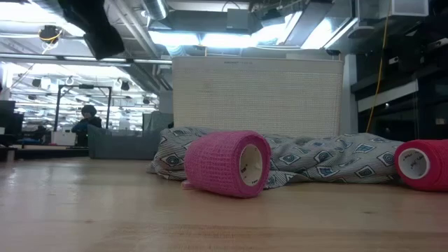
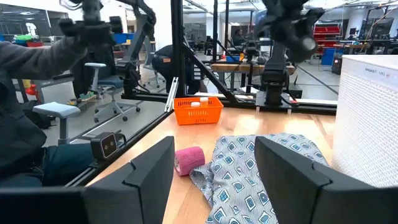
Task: Pick & Place Medicine items
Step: Put the black bandage into the black bin
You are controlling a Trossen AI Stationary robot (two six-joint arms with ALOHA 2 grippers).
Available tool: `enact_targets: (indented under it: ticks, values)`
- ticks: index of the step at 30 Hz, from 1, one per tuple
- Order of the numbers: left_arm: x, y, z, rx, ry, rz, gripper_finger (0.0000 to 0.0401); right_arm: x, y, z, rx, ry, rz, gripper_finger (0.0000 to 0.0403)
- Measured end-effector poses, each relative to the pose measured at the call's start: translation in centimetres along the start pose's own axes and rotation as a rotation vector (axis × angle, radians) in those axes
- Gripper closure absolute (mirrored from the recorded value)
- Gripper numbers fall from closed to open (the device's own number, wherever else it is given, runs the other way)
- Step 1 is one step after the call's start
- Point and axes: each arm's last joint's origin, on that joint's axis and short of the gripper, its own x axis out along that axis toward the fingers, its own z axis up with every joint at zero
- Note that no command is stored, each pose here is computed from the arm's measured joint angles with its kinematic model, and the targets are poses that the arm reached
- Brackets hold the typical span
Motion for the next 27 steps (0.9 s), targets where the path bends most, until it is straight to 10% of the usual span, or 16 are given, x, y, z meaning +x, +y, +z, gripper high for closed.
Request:
enact_targets:
  ticks: [14,27]
  values:
    - [-0.3,5.4,0.9,-0.08,-0.05,0.235,0.0214,0.0,0.0,0.0,0.0,0.0,0.0,0.0179]
    - [7.2,8.1,3.7,-0.093,0.102,0.332,0.0214,0.0,0.0,0.0,0.0,0.0,0.0,0.0179]
